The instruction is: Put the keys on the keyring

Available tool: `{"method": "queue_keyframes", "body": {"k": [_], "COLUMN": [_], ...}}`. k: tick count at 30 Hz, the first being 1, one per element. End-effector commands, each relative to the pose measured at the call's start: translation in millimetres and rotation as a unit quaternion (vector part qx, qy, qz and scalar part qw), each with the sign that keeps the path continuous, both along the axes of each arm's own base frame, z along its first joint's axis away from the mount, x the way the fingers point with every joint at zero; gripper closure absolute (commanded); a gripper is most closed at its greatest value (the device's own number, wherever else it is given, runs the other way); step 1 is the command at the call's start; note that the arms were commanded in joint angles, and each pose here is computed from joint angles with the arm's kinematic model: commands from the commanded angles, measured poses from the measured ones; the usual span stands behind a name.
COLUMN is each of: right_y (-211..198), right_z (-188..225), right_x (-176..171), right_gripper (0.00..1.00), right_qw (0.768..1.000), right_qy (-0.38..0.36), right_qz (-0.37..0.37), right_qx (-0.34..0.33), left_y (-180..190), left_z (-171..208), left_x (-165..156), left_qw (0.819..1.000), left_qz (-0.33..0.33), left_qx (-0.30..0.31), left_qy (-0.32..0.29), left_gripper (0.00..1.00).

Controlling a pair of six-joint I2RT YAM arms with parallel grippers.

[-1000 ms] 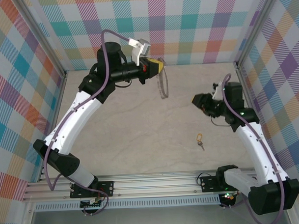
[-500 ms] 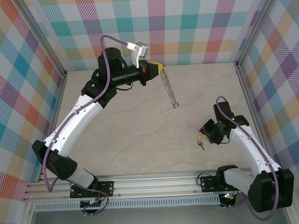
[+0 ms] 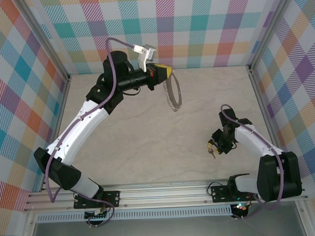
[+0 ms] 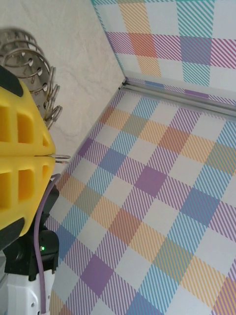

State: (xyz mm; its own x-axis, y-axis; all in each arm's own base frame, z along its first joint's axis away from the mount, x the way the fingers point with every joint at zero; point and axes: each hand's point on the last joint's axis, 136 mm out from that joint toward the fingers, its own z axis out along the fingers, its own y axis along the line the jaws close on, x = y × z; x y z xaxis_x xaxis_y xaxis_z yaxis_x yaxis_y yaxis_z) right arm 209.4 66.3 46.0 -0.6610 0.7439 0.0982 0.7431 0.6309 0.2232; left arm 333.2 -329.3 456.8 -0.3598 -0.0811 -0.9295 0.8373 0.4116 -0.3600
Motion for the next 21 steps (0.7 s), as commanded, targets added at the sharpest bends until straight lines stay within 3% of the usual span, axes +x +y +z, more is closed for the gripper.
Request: {"method": "queue_keyframes", "body": {"k": [1,21], "right_y": [0,3], "right_z": [2,-14], "right_x": [13,20], "right_gripper": [0.69,0.72], "right_qw": [1.000,1.000], "right_qy": [-0.012,-0.001], "right_qz": [-0.005,-0.001], "right_qx": [-0.005,0.000], "left_y": [8,5], "left_z": [28,25], "left_x": [-10,-5], "left_qw": [0.999,0.999], "left_qz": [-0.007,-0.007], "left_qx": [-0.030,-0.030], "left_qy": [-0.036,-0.032], "left_gripper": [1.00,1.00]}}
